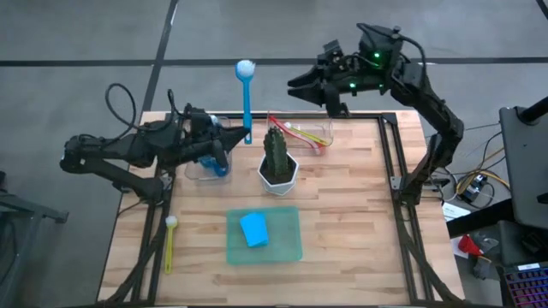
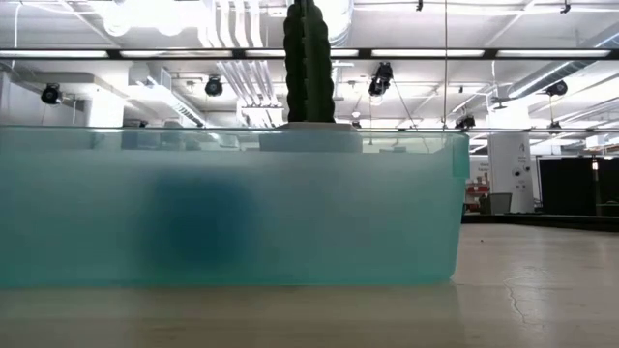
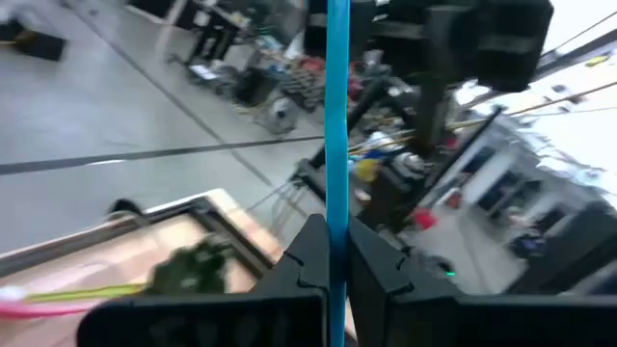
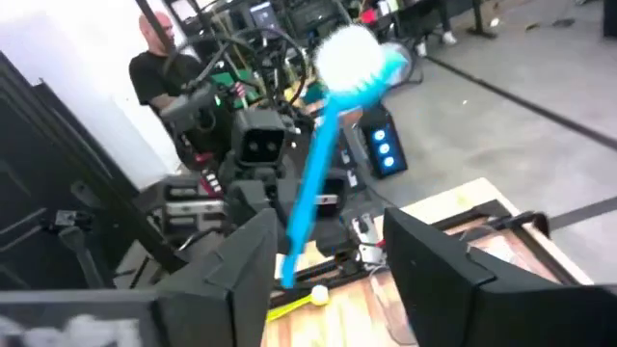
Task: Pick & Place Kitchen Sink Supplies
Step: Put the blue dish brush into the right transparent bin
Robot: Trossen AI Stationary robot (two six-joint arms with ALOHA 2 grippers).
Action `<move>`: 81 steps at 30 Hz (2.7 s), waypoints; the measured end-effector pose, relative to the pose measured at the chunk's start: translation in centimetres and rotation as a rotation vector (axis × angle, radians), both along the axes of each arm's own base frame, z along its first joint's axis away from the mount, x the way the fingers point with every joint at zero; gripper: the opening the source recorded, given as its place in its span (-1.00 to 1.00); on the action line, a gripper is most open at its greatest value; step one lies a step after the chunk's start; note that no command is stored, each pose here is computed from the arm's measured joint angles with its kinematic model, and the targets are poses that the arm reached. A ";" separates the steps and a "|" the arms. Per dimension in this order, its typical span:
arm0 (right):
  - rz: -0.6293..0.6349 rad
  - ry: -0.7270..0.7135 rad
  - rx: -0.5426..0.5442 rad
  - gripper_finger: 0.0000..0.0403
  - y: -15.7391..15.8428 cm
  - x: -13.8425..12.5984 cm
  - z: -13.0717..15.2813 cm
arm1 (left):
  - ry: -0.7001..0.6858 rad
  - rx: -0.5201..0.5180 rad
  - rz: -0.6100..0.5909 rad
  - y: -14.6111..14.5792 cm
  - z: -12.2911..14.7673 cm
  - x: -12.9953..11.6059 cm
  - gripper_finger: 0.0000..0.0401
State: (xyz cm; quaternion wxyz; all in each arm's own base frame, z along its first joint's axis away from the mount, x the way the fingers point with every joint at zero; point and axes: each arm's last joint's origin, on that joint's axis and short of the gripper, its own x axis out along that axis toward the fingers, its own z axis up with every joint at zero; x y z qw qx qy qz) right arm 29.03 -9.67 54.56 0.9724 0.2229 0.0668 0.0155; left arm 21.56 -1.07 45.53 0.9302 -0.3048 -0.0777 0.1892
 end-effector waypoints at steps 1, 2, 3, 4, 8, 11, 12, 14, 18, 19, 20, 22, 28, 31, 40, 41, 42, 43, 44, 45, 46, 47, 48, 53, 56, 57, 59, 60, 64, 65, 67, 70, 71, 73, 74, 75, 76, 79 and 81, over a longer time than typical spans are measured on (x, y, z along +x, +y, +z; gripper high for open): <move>0.017 -0.005 0.003 -0.04 -0.1 0.3 -0.1 | -0.015 0.000 -0.013 0.0 0.1 0.1 -0.94; 0.037 -0.010 0.015 -0.02 -0.1 0.7 -0.2 | -0.023 -0.001 -0.016 -0.1 0.2 0.2 -0.93; 0.058 -0.021 0.032 -0.01 -0.2 1.0 -0.3 | -0.029 -0.004 -0.016 -0.1 0.2 0.3 -0.93; 0.077 -0.034 0.046 -0.01 -0.2 1.4 -0.3 | -0.042 -0.011 -0.018 -0.1 0.2 0.4 -0.92; 0.113 -0.072 0.053 -0.03 -0.1 2.6 -0.4 | -0.108 -0.021 -0.052 -0.3 0.6 1.2 -0.93; 0.119 -0.083 0.077 -0.07 -0.3 3.6 -0.8 | -0.141 -0.021 -0.081 -0.4 0.6 1.9 -0.93; 0.123 -0.088 0.089 -0.08 -0.3 4.0 -0.9 | -0.144 -0.020 -0.091 -0.5 0.6 2.1 -0.93; 0.134 -0.096 0.101 -0.10 -0.3 4.4 -1.0 | -0.149 -0.020 -0.098 -0.5 0.5 2.5 -0.92; 0.178 -0.126 0.127 -0.12 -0.1 4.8 -0.8 | -0.152 -0.024 -0.100 -0.6 0.3 3.1 -0.93; 0.183 -0.130 0.126 -0.12 -0.1 4.9 -0.8 | -0.148 -0.024 -0.100 -0.6 0.2 3.3 -0.93; 0.186 -0.132 0.125 -0.12 0.0 4.9 -0.8 | -0.143 -0.025 -0.099 -0.7 0.0 3.5 -0.93; 0.187 -0.132 0.125 -0.11 0.0 4.9 -0.8 | -0.146 -0.035 -0.100 -0.7 -0.1 3.8 -0.93; 0.186 -0.130 0.128 -0.12 0.0 4.9 -0.8 | -0.174 -0.044 -0.105 -0.8 -0.1 4.3 -0.93; 0.187 -0.131 0.128 -0.13 0.0 4.8 -0.8 | -0.189 -0.038 -0.111 -0.8 0.1 4.2 -0.94; 0.186 -0.118 0.134 -0.12 0.0 4.8 -0.9 | -0.201 -0.020 -0.135 -0.9 0.4 3.9 -0.94; 0.187 -0.121 0.132 -0.12 0.0 4.8 -0.9 | -0.200 -0.020 -0.138 -0.9 0.4 4.0 -0.94; 0.187 -0.126 0.130 -0.13 0.0 4.9 -0.9 | -0.199 -0.020 -0.139 -0.9 0.4 4.1 -0.94; 0.189 -0.132 0.128 -0.14 0.0 5.0 -0.9 | -0.198 -0.025 -0.140 -0.9 0.3 4.1 -0.94; 0.190 -0.133 0.127 -0.14 0.0 5.1 -0.9 | -0.198 -0.034 -0.141 -0.9 0.2 4.2 -0.94; 0.190 -0.129 0.131 -0.14 0.0 5.3 -1.0 | -0.199 -0.041 -0.142 -0.9 0.2 4.4 -0.94; 0.190 -0.124 0.137 -0.14 -0.1 5.4 -1.2 | -0.197 -0.045 -0.141 -0.9 0.1 4.5 -0.94; 0.190 -0.117 0.145 -0.14 -0.1 5.6 -1.3 | -0.195 -0.046 -0.141 -1.0 0.0 4.6 -0.94; 0.192 -0.112 0.149 -0.14 -0.2 5.8 -1.5 | -0.194 -0.046 -0.141 -1.0 0.0 4.7 -0.94; 0.191 -0.110 0.154 -0.24 -0.2 5.8 -1.6 | -0.198 -0.046 -0.142 -1.0 0.0 4.7 -0.93; 0.191 -0.113 0.151 -0.41 -0.2 5.8 -1.5 | -0.196 -0.046 -0.142 -1.0 0.0 4.7 -0.91; 0.191 -0.113 0.146 -0.48 -0.2 5.8 -1.5 | -0.197 -0.048 -0.142 -1.0 0.0 4.7 -0.91; 0.192 -0.113 0.135 -0.63 -0.2 5.8 -1.6 | -0.199 -0.051 -0.142 -1.0 0.0 4.7 -0.91; 0.192 -0.114 0.131 -0.71 -0.2 5.8 -1.6 | -0.198 -0.051 -0.142 -1.0 -0.1 4.7 -0.91; 0.193 -0.115 0.131 -0.90 -0.2 5.8 -1.5 | -0.187 -0.037 -0.133 -0.9 -0.1 4.7 -0.87; 0.190 -0.115 0.130 -0.90 -0.3 5.8 -1.5 | -0.188 -0.040 -0.129 -0.9 -0.1 4.7 -0.86; 0.186 -0.117 0.128 -0.89 -0.7 5.5 -1.4 | -0.190 -0.047 -0.117 -0.9 -0.1 4.7 -0.81; 0.173 -0.127 0.120 -0.90 -1.7 4.7 -0.9 | -0.195 -0.052 -0.083 -0.8 -0.1 4.6 -0.71; 0.167 -0.135 0.116 -0.90 -2.0 4.4 -0.6 | -0.198 -0.053 -0.079 -0.7 0.0 4.6 -0.66; 0.147 -0.158 0.097 -0.90 -2.7 3.6 0.0 | -0.202 -0.053 -0.082 -0.8 0.1 4.5 -0.57; 0.137 -0.167 0.091 -0.90 -3.2 3.2 0.2 | -0.203 -0.054 -0.081 -0.8 0.1 4.4 -0.52; 0.121 -0.176 0.082 -0.90 -3.7 2.7 0.4 | -0.208 -0.054 -0.081 -0.8 0.1 4.4 -0.47; 0.100 -0.182 0.062 -0.90 -4.2 2.2 0.6 | -0.215 -0.055 -0.082 -0.8 0.2 4.4 -0.42; 0.036 -0.169 -0.018 -0.90 -6.1 1.0 0.5 | -0.242 -0.056 -0.093 -0.8 0.6 4.3 -0.30; -0.007 -0.128 -0.070 -0.90 -7.3 0.3 0.0 | -0.255 -0.054 -0.111 -0.9 0.7 4.3 -0.24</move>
